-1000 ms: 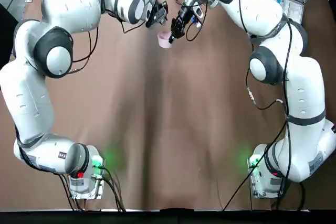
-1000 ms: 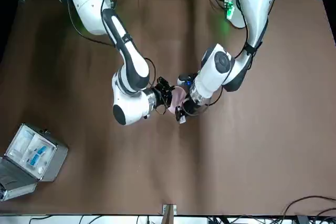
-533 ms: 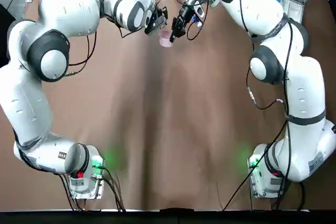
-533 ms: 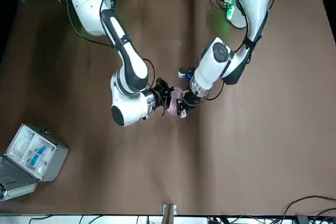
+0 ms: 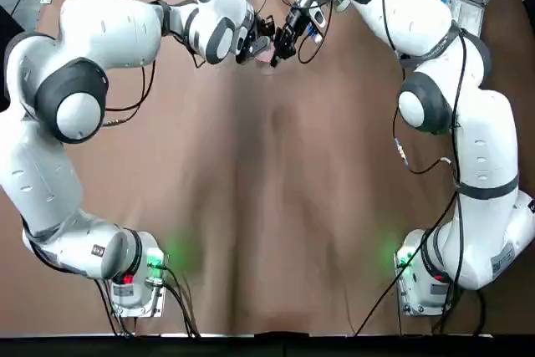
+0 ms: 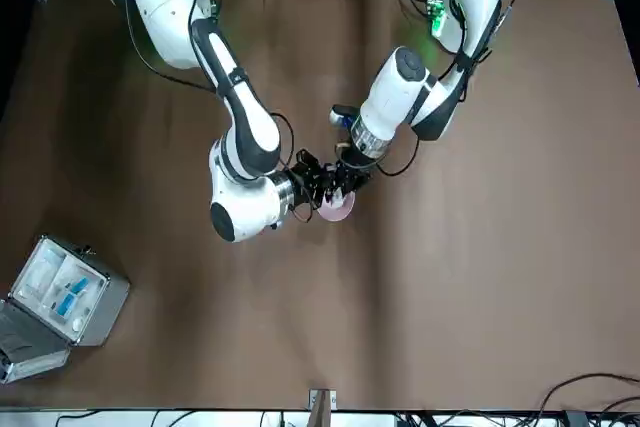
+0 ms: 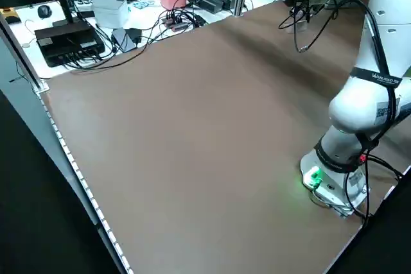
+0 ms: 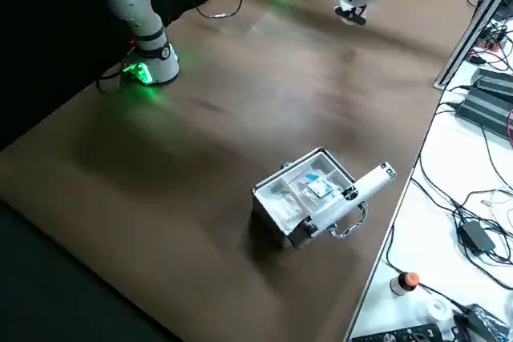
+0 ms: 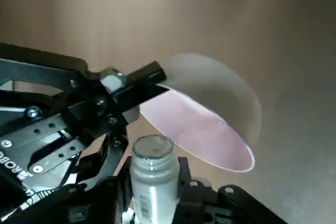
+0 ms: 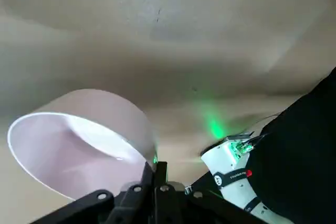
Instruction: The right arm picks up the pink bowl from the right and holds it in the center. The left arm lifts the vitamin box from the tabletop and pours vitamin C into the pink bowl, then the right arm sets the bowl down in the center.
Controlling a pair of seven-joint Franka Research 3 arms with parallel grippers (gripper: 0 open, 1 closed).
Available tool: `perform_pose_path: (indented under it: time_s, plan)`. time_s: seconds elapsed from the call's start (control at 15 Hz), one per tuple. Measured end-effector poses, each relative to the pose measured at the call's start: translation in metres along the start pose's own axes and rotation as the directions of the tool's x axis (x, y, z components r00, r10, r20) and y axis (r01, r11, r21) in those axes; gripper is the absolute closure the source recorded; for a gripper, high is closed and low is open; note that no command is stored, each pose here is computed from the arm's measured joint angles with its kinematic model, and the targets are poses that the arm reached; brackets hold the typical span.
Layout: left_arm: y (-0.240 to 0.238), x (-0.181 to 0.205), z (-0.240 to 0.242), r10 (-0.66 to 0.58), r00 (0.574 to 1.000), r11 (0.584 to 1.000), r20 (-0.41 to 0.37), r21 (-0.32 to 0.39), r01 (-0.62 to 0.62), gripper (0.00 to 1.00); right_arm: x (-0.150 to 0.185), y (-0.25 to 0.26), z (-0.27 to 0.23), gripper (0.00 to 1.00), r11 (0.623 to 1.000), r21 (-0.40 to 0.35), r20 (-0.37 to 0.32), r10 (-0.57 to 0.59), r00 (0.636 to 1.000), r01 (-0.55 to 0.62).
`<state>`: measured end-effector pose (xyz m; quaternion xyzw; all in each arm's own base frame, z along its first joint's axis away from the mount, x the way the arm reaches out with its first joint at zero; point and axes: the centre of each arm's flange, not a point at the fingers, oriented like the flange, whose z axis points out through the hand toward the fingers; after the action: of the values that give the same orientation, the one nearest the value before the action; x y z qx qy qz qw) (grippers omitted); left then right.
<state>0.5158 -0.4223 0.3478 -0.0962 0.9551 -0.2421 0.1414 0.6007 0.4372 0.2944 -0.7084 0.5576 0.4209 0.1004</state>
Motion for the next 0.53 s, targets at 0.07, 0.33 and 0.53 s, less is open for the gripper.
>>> perform_pose_path:
  time_s: [0.07, 0.33, 0.53]
  plan:
    - [0.0014, -0.0021, -0.0005, 0.008, 1.000, 1.000, 0.007, -0.002, -0.008, 0.64, 0.0000, 0.0000, 0.0000, 0.98, 1.000, 0.000, 0.000, 0.000, 1.000, 0.000]
    - [0.0028, -0.0083, -0.0037, 0.036, 0.999, 0.999, 0.040, 0.009, -0.036, 0.64, 0.0002, -0.0001, -0.0002, 0.98, 1.000, 0.000, 0.000, 0.000, 1.000, 0.000]
    - [0.0018, -0.0091, -0.0052, 0.042, 0.998, 0.999, 0.057, 0.025, -0.044, 0.64, 0.0002, 0.0000, -0.0002, 0.98, 1.000, 0.000, 0.000, 0.000, 1.000, 0.000]
